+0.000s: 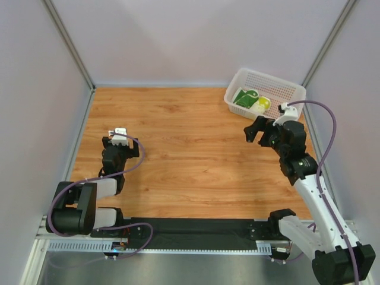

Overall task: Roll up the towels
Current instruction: Place the rolled towel into the container

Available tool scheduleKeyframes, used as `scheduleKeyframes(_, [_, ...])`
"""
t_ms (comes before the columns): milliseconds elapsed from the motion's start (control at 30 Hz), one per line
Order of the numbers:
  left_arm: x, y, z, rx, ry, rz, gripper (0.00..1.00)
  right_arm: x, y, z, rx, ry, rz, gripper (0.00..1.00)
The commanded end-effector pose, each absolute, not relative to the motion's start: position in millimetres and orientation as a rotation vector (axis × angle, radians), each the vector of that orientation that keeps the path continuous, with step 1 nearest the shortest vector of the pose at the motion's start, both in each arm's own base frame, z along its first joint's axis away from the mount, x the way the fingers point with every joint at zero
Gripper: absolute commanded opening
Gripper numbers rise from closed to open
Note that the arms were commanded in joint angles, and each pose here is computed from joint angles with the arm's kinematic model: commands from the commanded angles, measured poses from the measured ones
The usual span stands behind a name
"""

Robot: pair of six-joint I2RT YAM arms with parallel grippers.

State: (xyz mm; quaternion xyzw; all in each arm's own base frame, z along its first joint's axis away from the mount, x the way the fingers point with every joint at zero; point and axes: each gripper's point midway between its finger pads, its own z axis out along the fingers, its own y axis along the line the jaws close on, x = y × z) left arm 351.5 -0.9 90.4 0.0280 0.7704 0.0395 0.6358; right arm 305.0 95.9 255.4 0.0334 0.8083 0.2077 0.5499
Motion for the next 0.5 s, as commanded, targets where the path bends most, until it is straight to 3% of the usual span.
scheduleKeyframes(0, [357.9, -3.9, 109.3, 0.076, 1.685, 0.071, 1.00, 325.3, 38.4, 227.1, 0.277, 1.914, 0.132, 1.00])
scheduleKeyframes(133, [357.9, -3.9, 109.3, 0.076, 1.685, 0.071, 1.00, 336.0, 37.3, 193.7, 0.105, 1.986, 0.028, 1.00])
scheduleKeyframes(467, [357.5, -3.9, 108.7, 0.076, 1.686, 0.071, 1.00, 363.9, 13.1, 118.6, 0.226, 2.025, -0.011, 1.00])
